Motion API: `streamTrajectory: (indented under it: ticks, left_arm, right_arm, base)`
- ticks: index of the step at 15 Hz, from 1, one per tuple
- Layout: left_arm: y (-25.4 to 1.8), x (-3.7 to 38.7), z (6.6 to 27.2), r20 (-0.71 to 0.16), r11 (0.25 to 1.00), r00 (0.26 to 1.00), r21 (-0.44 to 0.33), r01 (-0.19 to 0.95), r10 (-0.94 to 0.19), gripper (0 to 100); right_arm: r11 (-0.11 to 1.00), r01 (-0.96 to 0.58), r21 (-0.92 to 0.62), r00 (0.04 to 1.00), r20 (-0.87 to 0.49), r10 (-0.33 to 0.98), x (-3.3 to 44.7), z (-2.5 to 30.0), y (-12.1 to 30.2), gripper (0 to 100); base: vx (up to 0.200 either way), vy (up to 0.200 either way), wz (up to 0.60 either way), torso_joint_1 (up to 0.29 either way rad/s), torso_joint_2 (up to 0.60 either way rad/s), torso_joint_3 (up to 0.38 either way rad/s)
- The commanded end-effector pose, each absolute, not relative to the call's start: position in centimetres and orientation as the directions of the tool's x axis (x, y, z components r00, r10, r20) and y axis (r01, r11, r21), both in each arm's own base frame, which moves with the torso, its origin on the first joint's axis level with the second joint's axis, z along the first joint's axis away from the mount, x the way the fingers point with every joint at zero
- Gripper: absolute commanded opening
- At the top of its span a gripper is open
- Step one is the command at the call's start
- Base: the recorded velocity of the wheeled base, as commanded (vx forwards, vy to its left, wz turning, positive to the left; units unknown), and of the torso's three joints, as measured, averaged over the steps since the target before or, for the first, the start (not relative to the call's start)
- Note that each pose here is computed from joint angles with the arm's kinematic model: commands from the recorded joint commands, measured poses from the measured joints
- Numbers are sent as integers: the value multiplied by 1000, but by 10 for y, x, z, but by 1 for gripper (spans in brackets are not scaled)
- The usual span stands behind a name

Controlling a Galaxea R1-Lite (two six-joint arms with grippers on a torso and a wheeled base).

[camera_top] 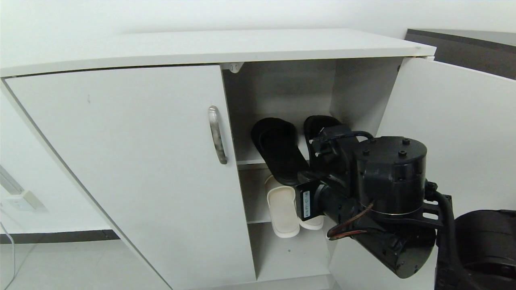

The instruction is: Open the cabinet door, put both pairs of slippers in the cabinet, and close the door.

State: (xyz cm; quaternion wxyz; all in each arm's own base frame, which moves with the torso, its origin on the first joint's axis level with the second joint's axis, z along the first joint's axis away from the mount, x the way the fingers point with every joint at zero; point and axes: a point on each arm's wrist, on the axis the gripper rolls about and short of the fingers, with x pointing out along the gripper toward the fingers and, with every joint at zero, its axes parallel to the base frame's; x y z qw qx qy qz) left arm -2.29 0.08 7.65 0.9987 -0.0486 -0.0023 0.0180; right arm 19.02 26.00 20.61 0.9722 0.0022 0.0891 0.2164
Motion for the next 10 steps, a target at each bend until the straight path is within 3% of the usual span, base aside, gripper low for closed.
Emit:
streamTrajectory:
  ticks: [1,10]
  left_arm:
    - [1,-23,77,3,995,999,-98,-36,37,0]
    - [1,-23,77,2,994,999,-101,-36,37,0]
  right_arm:
    - [907,-419,38,890,-182,418,191,202,262,0]
    - [910,-414,21,888,-207,409,193,190,264,0]
  base:
    - [-200,0,0,7,-2,2]
    - [-200,0,0,3,1,3]
